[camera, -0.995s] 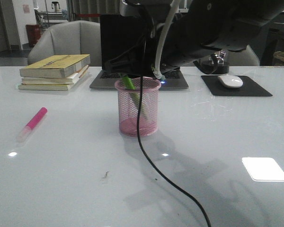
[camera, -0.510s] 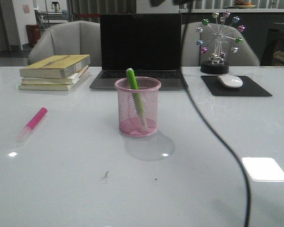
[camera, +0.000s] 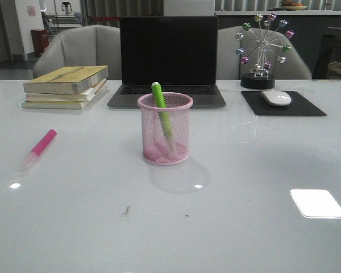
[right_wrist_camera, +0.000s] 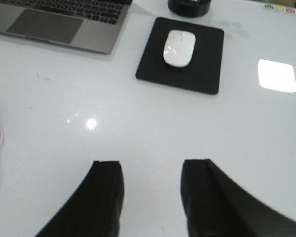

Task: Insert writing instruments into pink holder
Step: 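Move the left gripper above the pink highlighter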

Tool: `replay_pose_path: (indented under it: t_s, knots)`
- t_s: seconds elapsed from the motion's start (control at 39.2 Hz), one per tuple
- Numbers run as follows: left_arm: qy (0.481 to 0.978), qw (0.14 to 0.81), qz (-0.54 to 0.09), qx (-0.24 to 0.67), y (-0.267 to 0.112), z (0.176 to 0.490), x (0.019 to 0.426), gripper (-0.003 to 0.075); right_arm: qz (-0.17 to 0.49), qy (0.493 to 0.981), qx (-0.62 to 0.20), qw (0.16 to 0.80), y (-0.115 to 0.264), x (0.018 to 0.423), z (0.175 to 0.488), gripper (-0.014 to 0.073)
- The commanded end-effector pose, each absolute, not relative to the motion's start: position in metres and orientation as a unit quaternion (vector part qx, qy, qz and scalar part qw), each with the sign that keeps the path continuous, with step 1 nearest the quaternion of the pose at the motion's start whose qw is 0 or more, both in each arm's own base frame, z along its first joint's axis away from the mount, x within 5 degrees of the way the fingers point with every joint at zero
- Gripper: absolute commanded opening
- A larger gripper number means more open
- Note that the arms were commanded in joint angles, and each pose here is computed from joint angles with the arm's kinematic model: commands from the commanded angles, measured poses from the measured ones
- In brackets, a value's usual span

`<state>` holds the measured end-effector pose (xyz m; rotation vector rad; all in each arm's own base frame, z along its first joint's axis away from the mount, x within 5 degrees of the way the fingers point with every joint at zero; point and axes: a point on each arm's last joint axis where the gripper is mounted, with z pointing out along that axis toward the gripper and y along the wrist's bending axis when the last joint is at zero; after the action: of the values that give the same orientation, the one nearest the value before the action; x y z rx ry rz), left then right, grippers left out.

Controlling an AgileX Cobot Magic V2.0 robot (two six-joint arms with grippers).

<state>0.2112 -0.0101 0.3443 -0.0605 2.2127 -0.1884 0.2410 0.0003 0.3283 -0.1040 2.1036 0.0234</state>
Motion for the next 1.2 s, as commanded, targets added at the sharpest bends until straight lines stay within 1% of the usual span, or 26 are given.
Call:
replay_pose_path:
  t_s: [0.0,0.13,0.23,0.36,0.54,0.71,0.97,1.17]
  knots:
    - [0.865,0.495,-0.077,-0.021,-0.01,0.369,0.212,0.0477,-0.011,0.852,-0.028,0.523,-0.01,0.222,0.334,0.0405]
    - [0.866,0.494,-0.077,-0.021,-0.01,0.369,0.212,0.0477,-0.014,0.861,-0.018,0.509,-0.013,0.207,0.324,0.0405]
    - [0.863,0.499,-0.078,-0.019,-0.011,0.371,0.212,0.0477,-0.016,0.855,-0.017,0.518,-0.014,0.2,0.328,0.0405]
    - [0.856,0.509,-0.087,-0.004,-0.019,0.379,0.225,0.0477,-0.015,0.855,-0.018,0.518,-0.013,0.199,0.328,0.0405]
    - [0.857,0.504,-0.104,0.026,-0.039,0.392,0.26,0.0477,-0.012,0.862,-0.019,0.506,-0.013,0.199,0.326,0.0405]
    - [0.874,0.472,-0.107,0.035,-0.049,0.395,0.32,0.0477,-0.013,0.86,-0.019,0.509,-0.013,0.199,0.327,0.0405]
    - [0.908,0.402,-0.106,0.048,-0.059,0.376,0.39,0.0477,-0.013,0.86,-0.019,0.509,-0.013,0.199,0.327,0.0405]
    - [0.94,0.319,-0.107,0.058,-0.065,0.342,0.428,0.0477,-0.013,0.86,-0.019,0.509,-0.013,0.199,0.327,0.0405]
